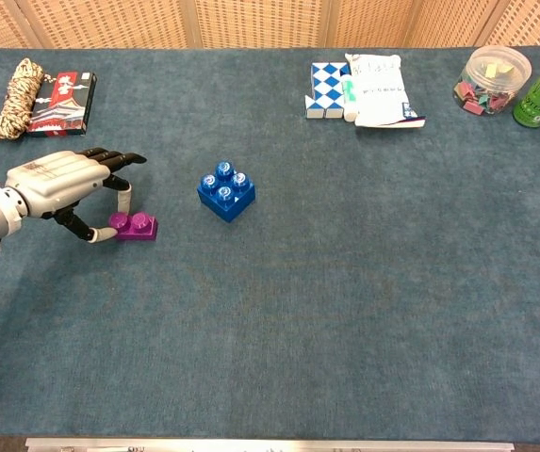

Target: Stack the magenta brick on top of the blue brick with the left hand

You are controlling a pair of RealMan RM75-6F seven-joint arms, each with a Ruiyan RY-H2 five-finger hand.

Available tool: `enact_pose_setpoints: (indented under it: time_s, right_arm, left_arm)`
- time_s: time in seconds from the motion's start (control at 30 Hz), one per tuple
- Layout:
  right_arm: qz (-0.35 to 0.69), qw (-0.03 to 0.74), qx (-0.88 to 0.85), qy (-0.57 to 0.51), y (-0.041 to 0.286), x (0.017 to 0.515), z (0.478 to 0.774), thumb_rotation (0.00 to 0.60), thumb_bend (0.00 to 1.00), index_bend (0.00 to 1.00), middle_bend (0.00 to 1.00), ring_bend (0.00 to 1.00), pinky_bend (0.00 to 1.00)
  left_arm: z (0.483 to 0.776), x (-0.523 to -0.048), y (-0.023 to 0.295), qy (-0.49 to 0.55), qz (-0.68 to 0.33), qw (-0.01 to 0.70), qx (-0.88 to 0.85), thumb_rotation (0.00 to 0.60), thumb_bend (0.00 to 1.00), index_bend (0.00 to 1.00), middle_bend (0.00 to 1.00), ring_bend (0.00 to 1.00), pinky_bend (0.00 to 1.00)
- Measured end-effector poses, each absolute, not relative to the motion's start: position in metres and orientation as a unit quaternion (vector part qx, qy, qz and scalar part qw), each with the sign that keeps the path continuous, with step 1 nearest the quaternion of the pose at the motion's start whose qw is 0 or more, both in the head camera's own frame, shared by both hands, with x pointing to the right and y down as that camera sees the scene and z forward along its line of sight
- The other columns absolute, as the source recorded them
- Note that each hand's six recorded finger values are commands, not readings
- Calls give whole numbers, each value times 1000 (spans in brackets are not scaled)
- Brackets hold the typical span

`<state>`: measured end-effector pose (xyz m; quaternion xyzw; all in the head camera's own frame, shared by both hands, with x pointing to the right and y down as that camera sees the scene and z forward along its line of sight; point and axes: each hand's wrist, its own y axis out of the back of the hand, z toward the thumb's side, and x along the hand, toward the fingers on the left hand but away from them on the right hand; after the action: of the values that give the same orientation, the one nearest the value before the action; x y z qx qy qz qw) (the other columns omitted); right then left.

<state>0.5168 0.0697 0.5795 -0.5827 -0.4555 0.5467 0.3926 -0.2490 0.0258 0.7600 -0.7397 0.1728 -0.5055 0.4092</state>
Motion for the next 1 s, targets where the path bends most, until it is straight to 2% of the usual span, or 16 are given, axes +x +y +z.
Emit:
enact_pose_setpoints:
  time_s: [0.4,0.77,1.0]
  right_arm:
    - [547,393,-583,-455,70,517,580,600,336,380,302,264,403]
    - [547,392,-582,-457,70,517,579,600,336,380,302,264,403]
    - [547,391,-582,-457,70,518,578,600,336,380,302,264,403]
  left_arm:
    - [748,-257,23,195,-497,389,-750,600,307,502,0,0,37]
    - [713,-256,6,229,-484,394,-747,600,307,506,0,0,38]
    - [695,-247,1,252,-487,369,-751,600,315,506,0,0,38]
